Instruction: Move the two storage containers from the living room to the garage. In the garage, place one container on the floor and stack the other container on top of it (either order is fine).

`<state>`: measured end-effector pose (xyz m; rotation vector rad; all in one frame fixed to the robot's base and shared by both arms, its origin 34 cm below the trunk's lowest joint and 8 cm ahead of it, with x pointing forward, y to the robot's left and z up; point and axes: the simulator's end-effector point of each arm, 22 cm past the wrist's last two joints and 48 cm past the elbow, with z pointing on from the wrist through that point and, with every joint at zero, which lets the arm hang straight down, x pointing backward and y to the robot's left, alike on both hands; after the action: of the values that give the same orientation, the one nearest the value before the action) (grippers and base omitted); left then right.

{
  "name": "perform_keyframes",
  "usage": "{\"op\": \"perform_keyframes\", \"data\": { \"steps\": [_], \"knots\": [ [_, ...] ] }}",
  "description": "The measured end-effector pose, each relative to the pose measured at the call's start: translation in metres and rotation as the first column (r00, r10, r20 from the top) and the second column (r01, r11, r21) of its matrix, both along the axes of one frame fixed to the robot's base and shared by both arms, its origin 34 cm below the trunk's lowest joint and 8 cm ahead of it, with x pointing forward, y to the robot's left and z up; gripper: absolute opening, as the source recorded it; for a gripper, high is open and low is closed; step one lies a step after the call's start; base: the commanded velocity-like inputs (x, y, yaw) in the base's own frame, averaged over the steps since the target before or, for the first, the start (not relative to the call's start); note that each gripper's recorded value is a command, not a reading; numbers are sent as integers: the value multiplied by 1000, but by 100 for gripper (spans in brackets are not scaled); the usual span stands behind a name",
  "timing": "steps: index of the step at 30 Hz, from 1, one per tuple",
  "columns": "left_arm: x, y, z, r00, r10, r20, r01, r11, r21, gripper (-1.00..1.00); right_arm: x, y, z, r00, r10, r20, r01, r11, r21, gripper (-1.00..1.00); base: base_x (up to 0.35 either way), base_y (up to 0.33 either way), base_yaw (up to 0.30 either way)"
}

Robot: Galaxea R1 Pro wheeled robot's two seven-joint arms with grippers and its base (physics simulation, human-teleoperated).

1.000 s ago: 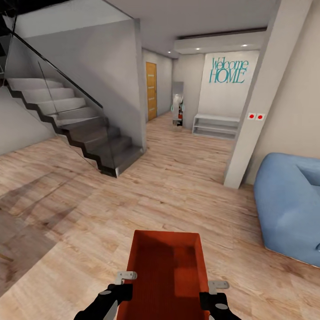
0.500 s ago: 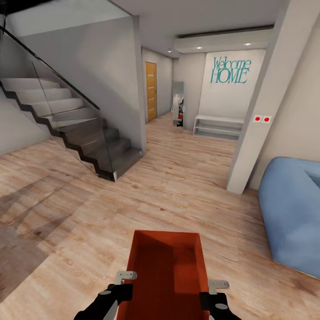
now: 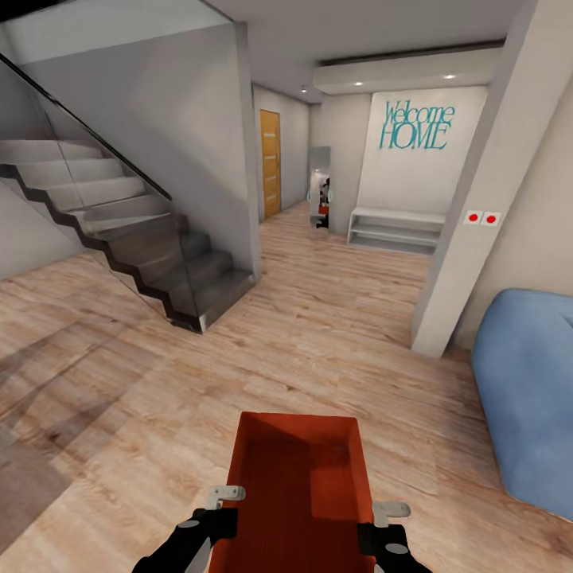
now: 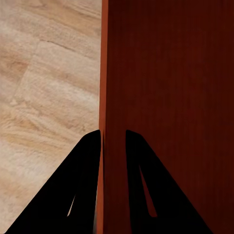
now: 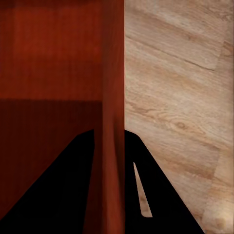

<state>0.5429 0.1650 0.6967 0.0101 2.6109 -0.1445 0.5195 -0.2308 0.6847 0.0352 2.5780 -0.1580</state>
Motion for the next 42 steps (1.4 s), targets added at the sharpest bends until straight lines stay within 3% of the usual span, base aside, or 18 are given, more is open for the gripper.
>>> {"op": "perform_keyframes", "data": {
  "steps": [13,28,42],
  "knots": [
    [0,0,0,1000,-1,-1,1,1000,1,-100,0,0,0,1000,-2,-1,2,1000,0,-100,323,0,-15],
    [0,-1,0,1000,-1,-1,1,1000,0,-100,0,0,0,1000,-1,-1,1,1000,1,-100,323,0,-251],
    [0,0,0,1000,-1,-1,1,1000,0,-100,0,0,0,1000,-1,-1,1,1000,1,-100,323,0,-9]
  ]
}}
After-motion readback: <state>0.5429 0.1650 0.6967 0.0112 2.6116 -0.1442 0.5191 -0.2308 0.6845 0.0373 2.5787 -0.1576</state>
